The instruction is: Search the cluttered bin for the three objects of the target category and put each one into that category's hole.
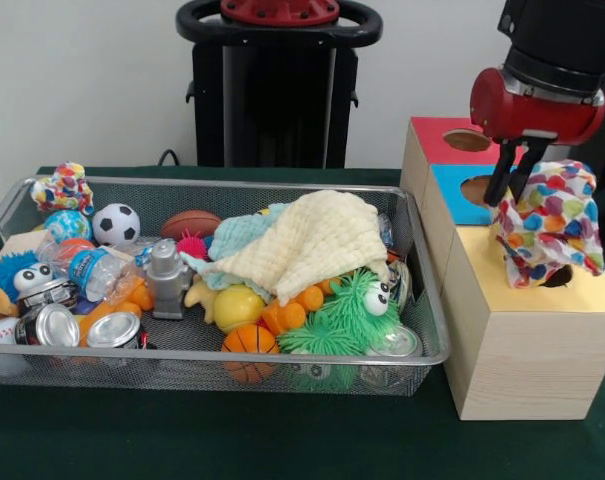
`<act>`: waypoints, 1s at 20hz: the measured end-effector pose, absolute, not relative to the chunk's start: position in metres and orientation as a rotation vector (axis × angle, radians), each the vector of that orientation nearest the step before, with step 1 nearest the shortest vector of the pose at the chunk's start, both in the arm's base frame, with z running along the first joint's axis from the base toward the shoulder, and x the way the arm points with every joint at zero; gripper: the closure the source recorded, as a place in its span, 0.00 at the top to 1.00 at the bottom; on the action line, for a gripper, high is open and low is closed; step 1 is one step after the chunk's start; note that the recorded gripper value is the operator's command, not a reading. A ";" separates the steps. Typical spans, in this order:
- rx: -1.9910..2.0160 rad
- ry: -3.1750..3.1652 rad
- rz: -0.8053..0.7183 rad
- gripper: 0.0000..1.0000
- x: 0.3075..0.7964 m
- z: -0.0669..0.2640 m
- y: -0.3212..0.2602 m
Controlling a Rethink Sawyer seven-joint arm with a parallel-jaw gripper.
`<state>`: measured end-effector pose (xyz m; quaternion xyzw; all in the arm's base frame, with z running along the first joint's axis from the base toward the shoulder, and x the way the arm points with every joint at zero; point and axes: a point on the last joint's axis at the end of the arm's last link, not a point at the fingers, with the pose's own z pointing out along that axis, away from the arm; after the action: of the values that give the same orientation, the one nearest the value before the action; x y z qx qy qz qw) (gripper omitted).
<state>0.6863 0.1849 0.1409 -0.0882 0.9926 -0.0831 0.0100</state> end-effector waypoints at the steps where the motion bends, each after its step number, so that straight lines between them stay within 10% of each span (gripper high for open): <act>1: -0.268 3.097 -0.259 0.00 0.686 0.138 0.186; 20: -0.208 3.049 -0.269 0.00 0.677 0.091 0.203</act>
<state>0.6773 0.2026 0.0915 -0.0678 0.9932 -0.0877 0.0369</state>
